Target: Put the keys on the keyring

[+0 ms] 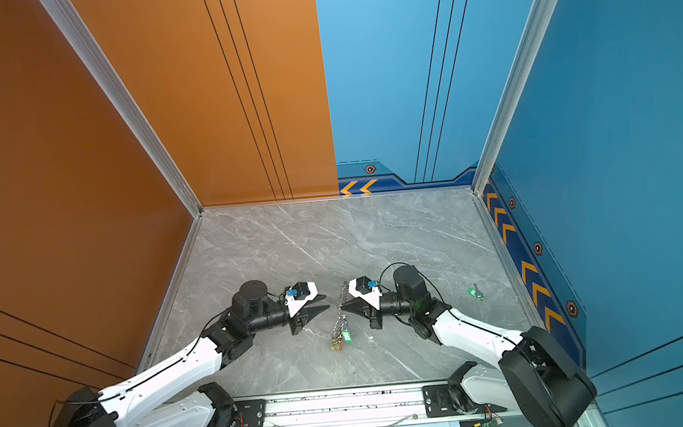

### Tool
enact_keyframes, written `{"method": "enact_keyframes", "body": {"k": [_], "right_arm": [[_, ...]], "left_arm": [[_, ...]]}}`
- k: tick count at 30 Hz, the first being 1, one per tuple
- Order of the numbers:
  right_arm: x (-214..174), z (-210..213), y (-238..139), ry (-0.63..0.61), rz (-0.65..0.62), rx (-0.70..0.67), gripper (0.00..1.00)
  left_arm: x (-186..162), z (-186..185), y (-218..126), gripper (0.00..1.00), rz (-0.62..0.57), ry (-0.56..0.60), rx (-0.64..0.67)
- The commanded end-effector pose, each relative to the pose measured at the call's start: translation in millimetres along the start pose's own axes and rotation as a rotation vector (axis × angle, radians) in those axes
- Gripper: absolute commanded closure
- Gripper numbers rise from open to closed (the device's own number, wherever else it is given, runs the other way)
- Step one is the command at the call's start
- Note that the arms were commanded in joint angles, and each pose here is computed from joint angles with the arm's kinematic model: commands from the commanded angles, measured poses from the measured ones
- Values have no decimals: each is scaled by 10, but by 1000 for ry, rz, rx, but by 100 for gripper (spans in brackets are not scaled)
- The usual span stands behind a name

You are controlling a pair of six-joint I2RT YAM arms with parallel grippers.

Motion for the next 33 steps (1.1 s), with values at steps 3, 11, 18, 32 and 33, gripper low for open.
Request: {"method": "enact_keyframes", "body": {"k": [3, 11, 18, 32, 33], "right_arm": [[351, 78, -73, -74, -172, 44, 100], [542, 141, -108, -93, -281, 87, 100], [606, 226, -58, -98, -316, 141, 100], [567, 253, 4, -99, -325, 172, 100], [563, 258, 7, -97, -326, 178, 100]], "left_arm": [[78, -115, 0, 75, -59, -23, -123], [120, -216, -53, 76, -110, -9, -193], [201, -257, -107, 79, -154, -18, -226], [259, -315, -161, 82, -189, -22, -268], [261, -313, -160, 82, -189, -21, -266]]}}
Point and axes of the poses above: each gripper's point midway between its finger pads, its own y axis out along the fingers, its own z axis along the line the jaws close on, x = y × z, the point moved 4 cm from there along -y, back along the fingers, and after that the axes turned 3 degrees about -y, right-handed, at the moved point
